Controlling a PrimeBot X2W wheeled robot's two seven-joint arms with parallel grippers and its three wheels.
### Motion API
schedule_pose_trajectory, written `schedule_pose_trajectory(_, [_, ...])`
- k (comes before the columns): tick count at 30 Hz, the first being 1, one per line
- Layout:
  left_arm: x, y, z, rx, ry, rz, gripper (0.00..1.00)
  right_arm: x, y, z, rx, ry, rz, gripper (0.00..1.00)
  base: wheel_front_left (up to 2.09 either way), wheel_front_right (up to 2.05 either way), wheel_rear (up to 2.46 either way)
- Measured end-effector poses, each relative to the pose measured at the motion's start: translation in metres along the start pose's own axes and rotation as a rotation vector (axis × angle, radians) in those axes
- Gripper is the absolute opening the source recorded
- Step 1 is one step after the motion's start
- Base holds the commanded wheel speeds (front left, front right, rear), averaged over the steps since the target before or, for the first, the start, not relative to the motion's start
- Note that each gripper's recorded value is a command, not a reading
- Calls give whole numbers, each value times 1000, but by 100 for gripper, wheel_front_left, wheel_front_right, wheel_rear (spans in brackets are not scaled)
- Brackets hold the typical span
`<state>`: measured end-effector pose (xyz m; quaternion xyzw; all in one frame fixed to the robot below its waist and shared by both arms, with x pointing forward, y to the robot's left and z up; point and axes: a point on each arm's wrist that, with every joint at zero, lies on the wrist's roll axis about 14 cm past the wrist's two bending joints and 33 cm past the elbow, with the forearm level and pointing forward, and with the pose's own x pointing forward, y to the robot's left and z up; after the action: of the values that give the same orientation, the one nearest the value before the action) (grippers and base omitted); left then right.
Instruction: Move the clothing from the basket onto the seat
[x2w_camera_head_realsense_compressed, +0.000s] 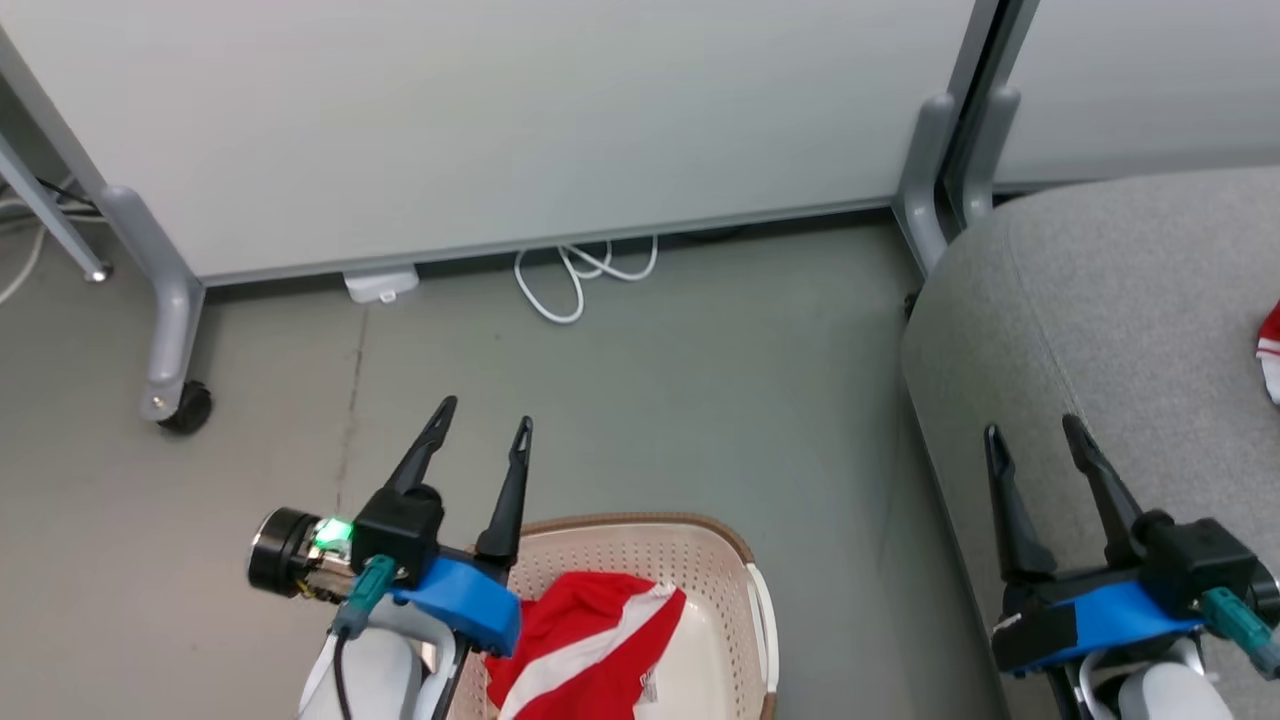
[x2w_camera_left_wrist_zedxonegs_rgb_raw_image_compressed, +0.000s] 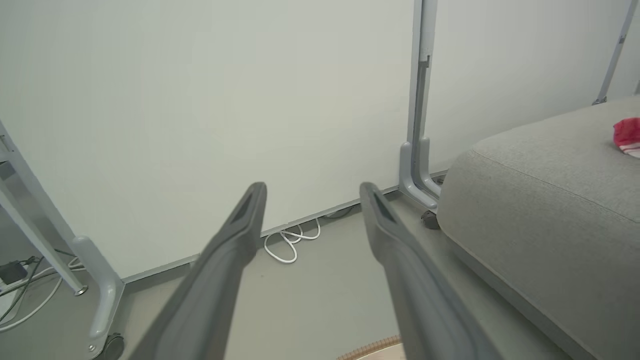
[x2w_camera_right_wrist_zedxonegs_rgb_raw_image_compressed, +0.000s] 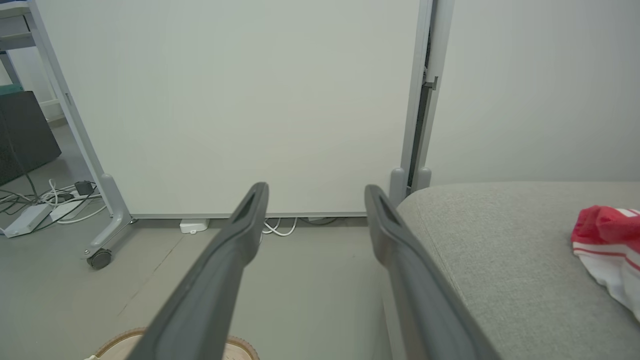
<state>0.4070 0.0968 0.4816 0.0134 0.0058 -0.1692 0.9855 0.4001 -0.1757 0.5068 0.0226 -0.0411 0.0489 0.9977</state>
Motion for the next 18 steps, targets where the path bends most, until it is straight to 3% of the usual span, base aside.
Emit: schedule_pose_trajectory(18, [36,-76,-147,155,426,-466,100,51,-26,-43,-15,74,-40,100,0,0,0])
